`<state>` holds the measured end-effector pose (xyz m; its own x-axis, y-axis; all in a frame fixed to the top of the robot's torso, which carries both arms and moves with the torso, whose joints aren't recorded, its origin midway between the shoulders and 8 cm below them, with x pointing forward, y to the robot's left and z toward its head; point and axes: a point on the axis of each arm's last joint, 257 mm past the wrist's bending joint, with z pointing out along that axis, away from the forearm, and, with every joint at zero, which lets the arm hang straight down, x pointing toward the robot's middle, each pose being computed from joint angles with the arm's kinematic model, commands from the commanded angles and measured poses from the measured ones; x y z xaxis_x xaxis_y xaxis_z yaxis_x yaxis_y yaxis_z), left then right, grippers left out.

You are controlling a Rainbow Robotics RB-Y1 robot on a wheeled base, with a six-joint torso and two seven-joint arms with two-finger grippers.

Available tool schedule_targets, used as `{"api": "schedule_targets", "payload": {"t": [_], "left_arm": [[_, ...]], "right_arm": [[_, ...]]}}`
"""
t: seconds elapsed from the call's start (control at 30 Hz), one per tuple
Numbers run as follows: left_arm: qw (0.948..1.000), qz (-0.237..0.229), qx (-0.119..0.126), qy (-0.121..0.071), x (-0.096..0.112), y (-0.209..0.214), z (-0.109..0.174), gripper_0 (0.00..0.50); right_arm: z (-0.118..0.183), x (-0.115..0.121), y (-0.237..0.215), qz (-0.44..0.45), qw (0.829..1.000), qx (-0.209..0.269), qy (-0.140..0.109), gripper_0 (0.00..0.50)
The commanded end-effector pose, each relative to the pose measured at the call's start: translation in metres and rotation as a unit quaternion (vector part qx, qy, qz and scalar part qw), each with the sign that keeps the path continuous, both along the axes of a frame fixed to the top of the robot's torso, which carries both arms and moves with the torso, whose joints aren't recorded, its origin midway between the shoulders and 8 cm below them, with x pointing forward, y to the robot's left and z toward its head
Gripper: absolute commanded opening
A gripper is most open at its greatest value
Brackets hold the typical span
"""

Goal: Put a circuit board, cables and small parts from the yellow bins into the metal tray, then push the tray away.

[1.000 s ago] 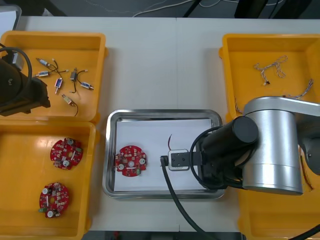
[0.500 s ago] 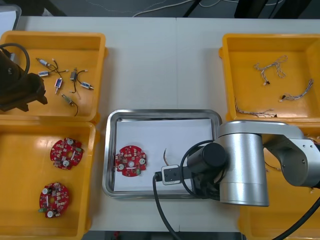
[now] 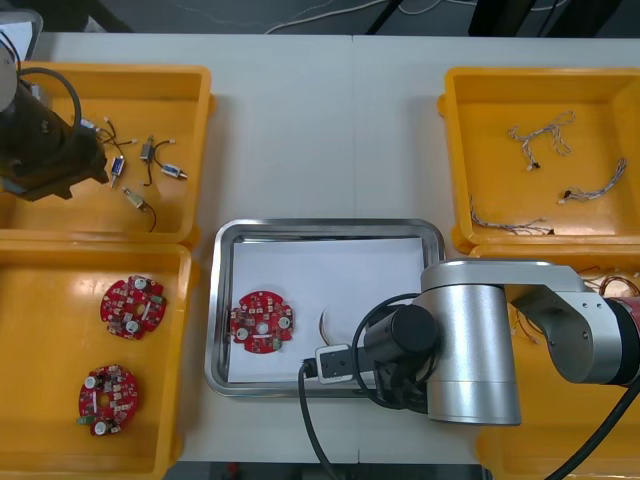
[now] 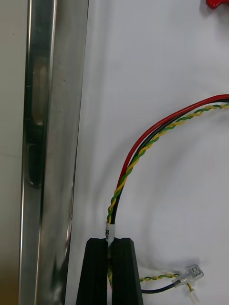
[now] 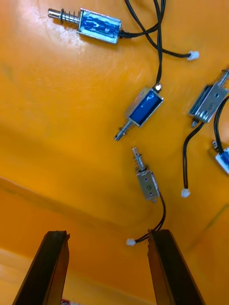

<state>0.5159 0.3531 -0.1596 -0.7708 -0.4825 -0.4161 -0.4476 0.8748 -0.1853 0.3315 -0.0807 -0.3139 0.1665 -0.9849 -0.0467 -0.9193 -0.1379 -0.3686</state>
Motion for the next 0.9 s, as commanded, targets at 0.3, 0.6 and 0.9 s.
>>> {"api": "schedule_targets", "payload": {"t": [0.3, 0.6, 0.9], "left_arm": [[0.9946, 0.091, -0.034, -0.036, 0.034, -0.006, 0.013, 0.495], [0.9915, 0.116, -0.041, -0.043, 0.050, -0.007, -0.005, 0.496], [0.9901, 0.128, -0.036, -0.045, 0.055, -0.023, -0.017, 0.494]], "right_arm": [[0.019, 0.017, 0.017, 0.005, 0.999, 0.019, -0.043, 0.500], [0.037, 0.026, 0.017, -0.014, 0.998, 0.038, -0.051, 0.500], [0.077, 0.017, 0.018, -0.048, 0.997, 0.067, -0.006, 0.500]]}}
